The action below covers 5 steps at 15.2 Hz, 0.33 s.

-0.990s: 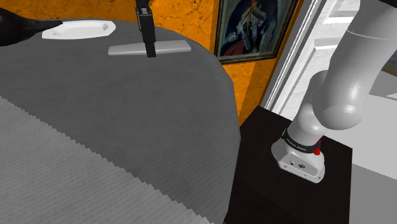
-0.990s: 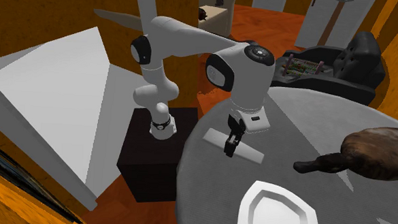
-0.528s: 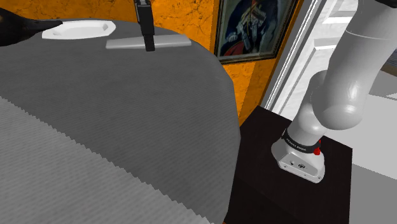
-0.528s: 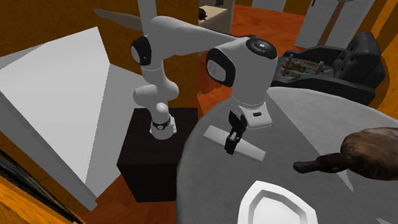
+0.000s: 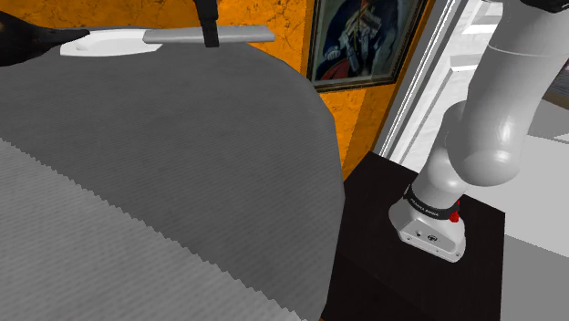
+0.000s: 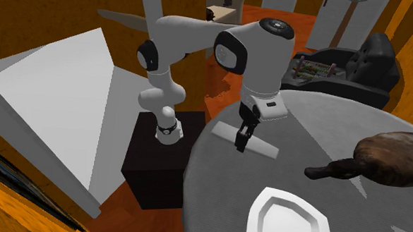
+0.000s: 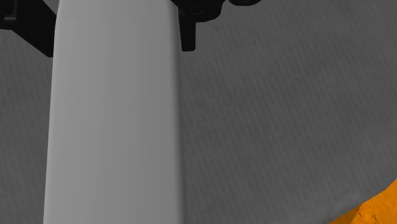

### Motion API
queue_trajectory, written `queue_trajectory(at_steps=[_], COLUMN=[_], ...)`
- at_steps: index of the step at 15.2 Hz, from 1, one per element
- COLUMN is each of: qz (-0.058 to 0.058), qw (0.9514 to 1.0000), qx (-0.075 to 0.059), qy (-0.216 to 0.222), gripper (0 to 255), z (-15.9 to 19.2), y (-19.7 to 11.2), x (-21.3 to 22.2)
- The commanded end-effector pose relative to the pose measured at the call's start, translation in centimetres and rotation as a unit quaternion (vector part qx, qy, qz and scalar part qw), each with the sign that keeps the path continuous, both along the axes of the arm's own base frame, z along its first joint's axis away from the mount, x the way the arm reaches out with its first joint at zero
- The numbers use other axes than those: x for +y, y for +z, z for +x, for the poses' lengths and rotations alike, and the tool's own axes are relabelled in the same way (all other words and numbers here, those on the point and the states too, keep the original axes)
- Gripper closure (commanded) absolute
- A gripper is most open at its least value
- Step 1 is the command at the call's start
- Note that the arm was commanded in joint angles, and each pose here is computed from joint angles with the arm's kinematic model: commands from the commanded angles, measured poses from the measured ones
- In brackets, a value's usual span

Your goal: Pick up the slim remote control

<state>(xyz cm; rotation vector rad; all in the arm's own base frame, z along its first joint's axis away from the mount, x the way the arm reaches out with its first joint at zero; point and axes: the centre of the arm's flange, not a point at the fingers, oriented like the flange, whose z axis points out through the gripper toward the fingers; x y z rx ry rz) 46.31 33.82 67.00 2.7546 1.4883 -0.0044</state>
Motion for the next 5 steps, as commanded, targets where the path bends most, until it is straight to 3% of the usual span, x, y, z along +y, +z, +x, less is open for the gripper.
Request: queue_trajectory(at_steps=[1,5], qz=[0.0,0.0], qw=[1.0,1.0], qx=[0.0,0.0], qy=[0.0,0.0], gripper=[255,255], z=[0.0,0.0], y=[1.0,2.2], x=[0.0,0.0])
